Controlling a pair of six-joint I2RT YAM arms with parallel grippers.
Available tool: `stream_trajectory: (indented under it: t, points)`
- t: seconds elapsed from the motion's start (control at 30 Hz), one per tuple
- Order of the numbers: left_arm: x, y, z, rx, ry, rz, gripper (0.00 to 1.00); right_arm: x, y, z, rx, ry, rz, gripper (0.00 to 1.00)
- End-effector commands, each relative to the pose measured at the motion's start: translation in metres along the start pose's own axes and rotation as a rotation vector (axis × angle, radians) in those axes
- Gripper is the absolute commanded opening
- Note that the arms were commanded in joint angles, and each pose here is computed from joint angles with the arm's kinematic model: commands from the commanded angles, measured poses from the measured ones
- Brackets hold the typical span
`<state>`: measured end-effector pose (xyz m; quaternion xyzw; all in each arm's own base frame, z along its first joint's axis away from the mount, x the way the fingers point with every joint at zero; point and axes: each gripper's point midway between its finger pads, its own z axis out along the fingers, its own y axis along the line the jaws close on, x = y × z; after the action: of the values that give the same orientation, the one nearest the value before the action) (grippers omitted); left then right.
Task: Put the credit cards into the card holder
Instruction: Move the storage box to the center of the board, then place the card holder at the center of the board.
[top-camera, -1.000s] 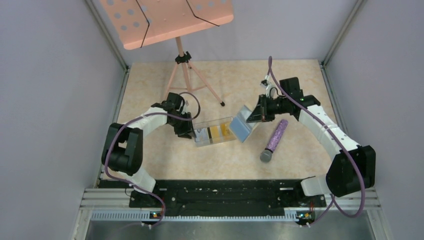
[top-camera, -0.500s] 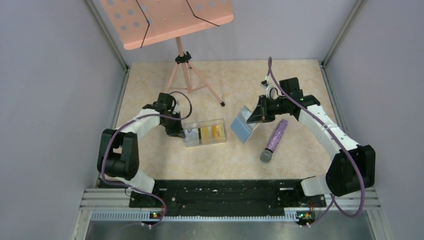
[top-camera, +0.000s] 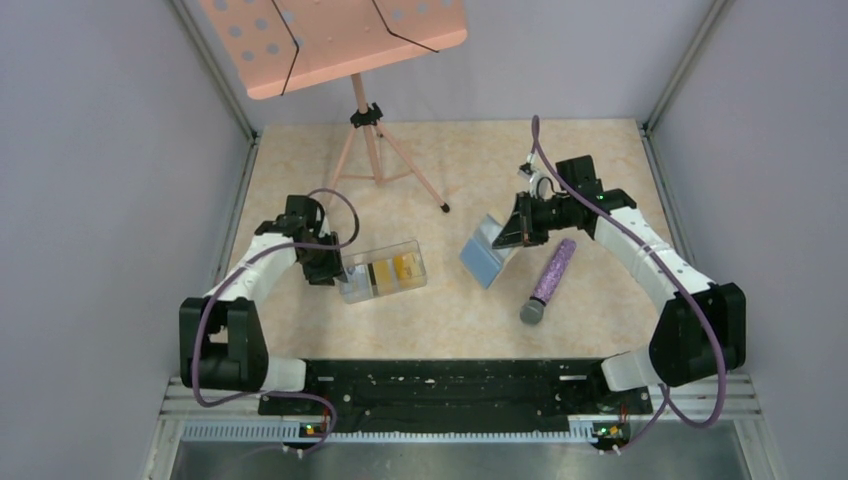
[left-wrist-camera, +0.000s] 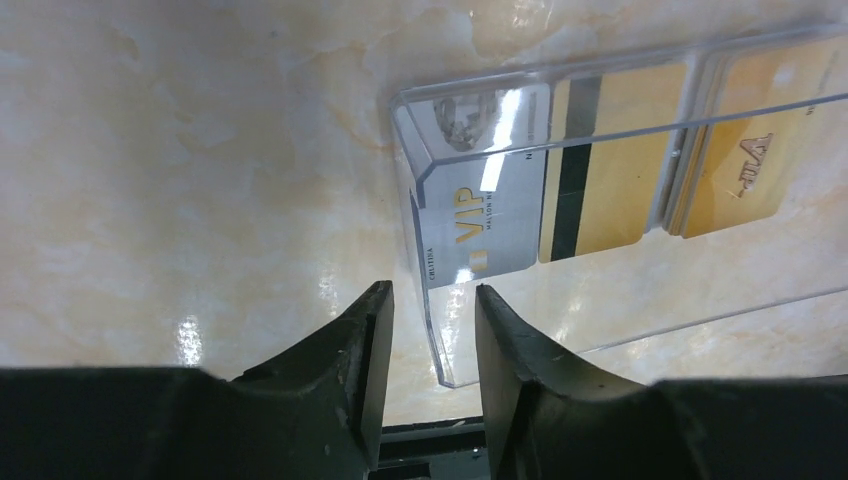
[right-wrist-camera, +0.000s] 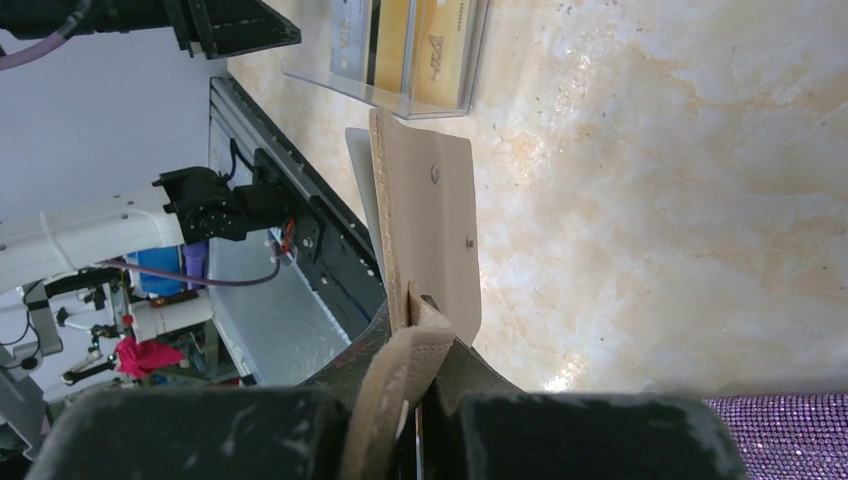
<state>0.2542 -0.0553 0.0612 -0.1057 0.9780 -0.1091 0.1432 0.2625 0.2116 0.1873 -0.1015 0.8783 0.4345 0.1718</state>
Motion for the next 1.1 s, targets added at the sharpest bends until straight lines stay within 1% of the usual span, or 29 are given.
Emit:
stream_trajectory:
  t: [0.0,0.1,0.17,0.3,0.4,0.6,0.7,0.9,0.93,1.0,1.07]
  points:
    - [-0.022,-0.011,-0.033,0.024,-0.107,0.049,0.43,0.000,-0.007,0.003,-0.005,-0.003,-0.001,0.00]
    - [-0.032,-0.020,-0.053,0.058,-0.169,0.054,0.44,-0.002,-0.013,0.009,0.009,-0.023,0.023,0.00]
    - [-0.040,-0.032,-0.066,0.113,-0.220,0.060,0.44,-0.005,-0.016,0.016,0.010,-0.043,0.052,0.00]
    - [-0.050,-0.074,-0.094,0.339,-0.312,0.094,0.45,-0.013,-0.018,0.032,-0.002,-0.083,0.100,0.00]
    - [-0.053,-0.101,-0.108,0.457,-0.351,0.107,0.45,-0.020,-0.023,0.046,0.000,-0.122,0.117,0.00]
    - [-0.045,-0.141,-0.119,0.569,-0.372,0.178,0.45,-0.037,-0.039,0.066,-0.027,-0.299,0.189,0.00]
    - [-0.038,-0.154,-0.115,0.586,-0.355,0.206,0.45,-0.036,-0.052,0.073,0.001,-0.334,0.224,0.00]
    - [-0.030,-0.163,-0.104,0.592,-0.329,0.221,0.45,-0.013,-0.077,0.087,0.051,-0.353,0.298,0.00]
    - [-0.031,-0.164,-0.104,0.593,-0.329,0.221,0.45,-0.006,-0.079,0.090,0.058,-0.337,0.304,0.01]
    - [-0.031,-0.165,-0.103,0.595,-0.330,0.223,0.45,0.007,-0.084,0.097,0.078,-0.300,0.316,0.10]
    - [-0.033,-0.166,-0.102,0.595,-0.332,0.230,0.45,0.017,-0.089,0.101,0.101,-0.271,0.331,0.16]
